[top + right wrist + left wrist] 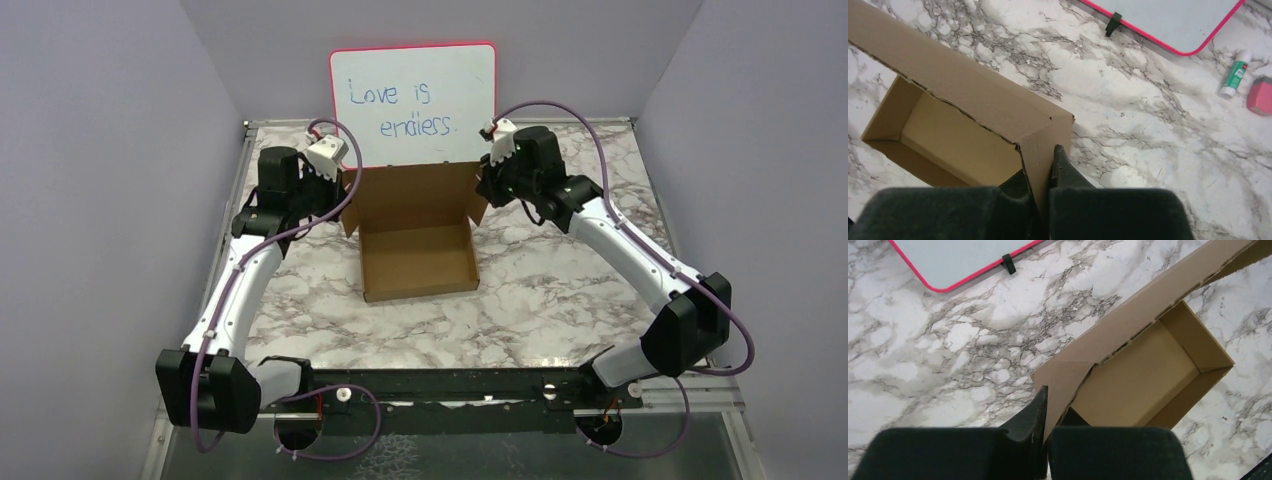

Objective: Fold the paper box

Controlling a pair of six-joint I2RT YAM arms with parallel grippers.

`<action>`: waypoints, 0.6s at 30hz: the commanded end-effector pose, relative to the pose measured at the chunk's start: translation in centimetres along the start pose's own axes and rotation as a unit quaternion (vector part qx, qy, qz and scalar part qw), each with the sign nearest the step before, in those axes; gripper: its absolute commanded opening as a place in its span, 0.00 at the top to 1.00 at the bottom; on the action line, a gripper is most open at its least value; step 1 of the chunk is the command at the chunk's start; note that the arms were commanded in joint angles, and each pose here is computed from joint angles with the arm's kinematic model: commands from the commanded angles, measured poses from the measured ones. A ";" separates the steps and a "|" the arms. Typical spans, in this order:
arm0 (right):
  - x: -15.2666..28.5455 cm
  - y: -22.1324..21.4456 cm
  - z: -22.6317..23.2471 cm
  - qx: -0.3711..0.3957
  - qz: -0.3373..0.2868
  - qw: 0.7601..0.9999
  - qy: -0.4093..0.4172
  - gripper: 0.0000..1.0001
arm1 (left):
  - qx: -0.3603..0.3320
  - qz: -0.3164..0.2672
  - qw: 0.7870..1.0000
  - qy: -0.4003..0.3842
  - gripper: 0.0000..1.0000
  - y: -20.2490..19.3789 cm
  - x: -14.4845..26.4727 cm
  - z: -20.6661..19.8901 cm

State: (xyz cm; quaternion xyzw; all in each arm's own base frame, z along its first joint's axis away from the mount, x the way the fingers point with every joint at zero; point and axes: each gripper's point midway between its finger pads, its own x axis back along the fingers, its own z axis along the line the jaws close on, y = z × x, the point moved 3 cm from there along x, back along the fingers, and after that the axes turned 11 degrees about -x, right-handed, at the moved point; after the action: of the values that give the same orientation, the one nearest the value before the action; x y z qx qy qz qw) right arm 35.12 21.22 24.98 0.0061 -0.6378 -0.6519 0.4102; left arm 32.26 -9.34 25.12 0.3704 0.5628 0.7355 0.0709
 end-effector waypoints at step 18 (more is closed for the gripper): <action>-1.6 1.6 3.6 -0.226 -0.066 0.954 -0.185 0.98 | 0.257 -0.029 0.959 0.117 1.00 1.5 -1.7 -0.3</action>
State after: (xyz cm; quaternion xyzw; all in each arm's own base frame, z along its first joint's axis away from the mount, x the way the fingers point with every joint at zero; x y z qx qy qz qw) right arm 34.61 24.87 24.89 -0.1513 -0.5721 -0.7540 0.2851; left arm 32.80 -9.90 24.26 0.3007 0.6960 0.6484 -0.0696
